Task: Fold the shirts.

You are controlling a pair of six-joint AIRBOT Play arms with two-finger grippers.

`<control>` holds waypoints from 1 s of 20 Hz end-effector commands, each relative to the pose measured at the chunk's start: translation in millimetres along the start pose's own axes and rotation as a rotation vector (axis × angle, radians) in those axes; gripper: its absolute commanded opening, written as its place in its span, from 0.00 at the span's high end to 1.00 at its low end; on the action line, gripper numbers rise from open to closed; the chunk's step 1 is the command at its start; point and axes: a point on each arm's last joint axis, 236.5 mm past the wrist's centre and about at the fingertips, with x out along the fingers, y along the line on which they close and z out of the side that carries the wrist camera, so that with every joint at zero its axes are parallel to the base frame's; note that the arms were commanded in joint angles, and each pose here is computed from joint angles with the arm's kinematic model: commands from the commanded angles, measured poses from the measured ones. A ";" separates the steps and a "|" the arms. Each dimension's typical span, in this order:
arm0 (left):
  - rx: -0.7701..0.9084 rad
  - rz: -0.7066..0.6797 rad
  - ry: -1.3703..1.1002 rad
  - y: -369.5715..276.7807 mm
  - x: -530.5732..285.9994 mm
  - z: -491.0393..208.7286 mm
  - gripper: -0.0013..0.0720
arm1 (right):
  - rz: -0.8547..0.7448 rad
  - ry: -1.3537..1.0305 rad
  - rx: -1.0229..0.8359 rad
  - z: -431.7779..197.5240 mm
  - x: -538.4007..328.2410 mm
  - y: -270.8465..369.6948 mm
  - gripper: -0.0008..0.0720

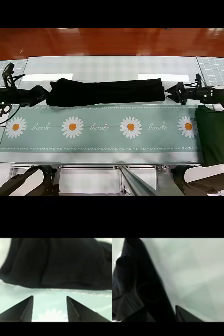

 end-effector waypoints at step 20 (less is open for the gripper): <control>0.125 -0.137 -0.054 -68.0 19.3 0.0 0.95 | -0.082 0.123 -0.459 -45.2 -20.9 117.8 0.95</control>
